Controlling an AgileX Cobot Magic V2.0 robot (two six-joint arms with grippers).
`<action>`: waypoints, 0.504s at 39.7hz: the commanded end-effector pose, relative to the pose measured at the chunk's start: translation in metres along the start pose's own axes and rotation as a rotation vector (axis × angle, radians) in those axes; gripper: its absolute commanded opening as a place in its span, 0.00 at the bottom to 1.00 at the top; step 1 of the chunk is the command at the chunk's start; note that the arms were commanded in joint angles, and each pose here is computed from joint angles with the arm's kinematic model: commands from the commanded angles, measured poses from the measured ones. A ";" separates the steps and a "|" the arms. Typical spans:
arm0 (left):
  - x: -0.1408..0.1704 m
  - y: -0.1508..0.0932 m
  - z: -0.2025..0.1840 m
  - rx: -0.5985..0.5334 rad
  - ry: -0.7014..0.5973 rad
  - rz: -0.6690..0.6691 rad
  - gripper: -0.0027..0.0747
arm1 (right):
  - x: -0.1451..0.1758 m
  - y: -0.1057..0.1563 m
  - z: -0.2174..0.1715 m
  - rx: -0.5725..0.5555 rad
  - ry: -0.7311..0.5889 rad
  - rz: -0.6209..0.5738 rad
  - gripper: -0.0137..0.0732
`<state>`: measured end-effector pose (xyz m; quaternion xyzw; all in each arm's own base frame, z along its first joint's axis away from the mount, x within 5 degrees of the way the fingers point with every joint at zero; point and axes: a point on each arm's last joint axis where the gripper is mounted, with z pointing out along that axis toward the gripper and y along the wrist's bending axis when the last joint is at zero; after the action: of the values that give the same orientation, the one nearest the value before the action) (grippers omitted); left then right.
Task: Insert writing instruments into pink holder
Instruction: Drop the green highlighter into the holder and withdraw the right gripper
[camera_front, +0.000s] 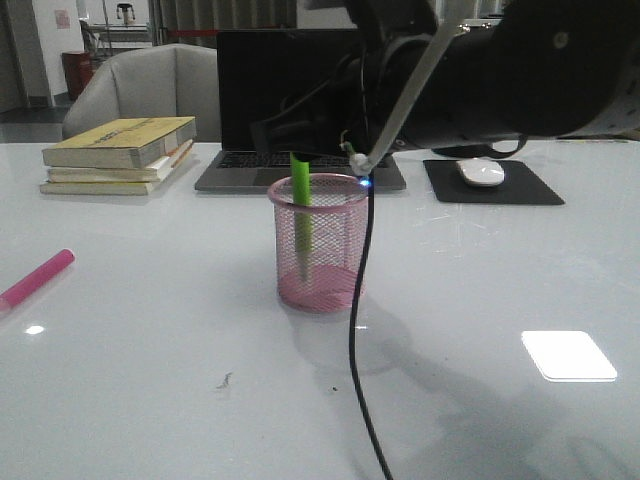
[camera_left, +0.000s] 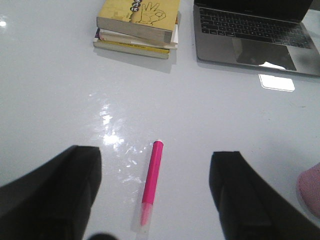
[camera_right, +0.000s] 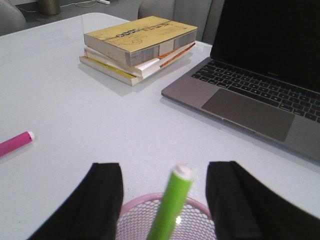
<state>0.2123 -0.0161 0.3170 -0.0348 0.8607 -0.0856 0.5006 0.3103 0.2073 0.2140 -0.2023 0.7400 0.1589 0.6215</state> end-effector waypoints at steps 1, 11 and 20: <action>-0.018 -0.004 -0.008 0.016 -0.110 -0.011 0.69 | -0.051 -0.006 -0.018 0.029 -0.192 0.027 0.73; -0.018 -0.004 -0.008 0.016 -0.110 -0.011 0.69 | -0.099 -0.044 -0.071 0.137 -0.134 -0.031 0.69; -0.018 -0.004 -0.008 0.016 -0.110 -0.011 0.69 | -0.116 -0.076 -0.122 0.177 0.014 -0.065 0.67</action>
<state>0.2122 -0.0162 0.3169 -0.0347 0.8613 -0.0857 0.4996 0.2715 0.1140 0.3245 -0.1847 0.7632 0.0858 0.6132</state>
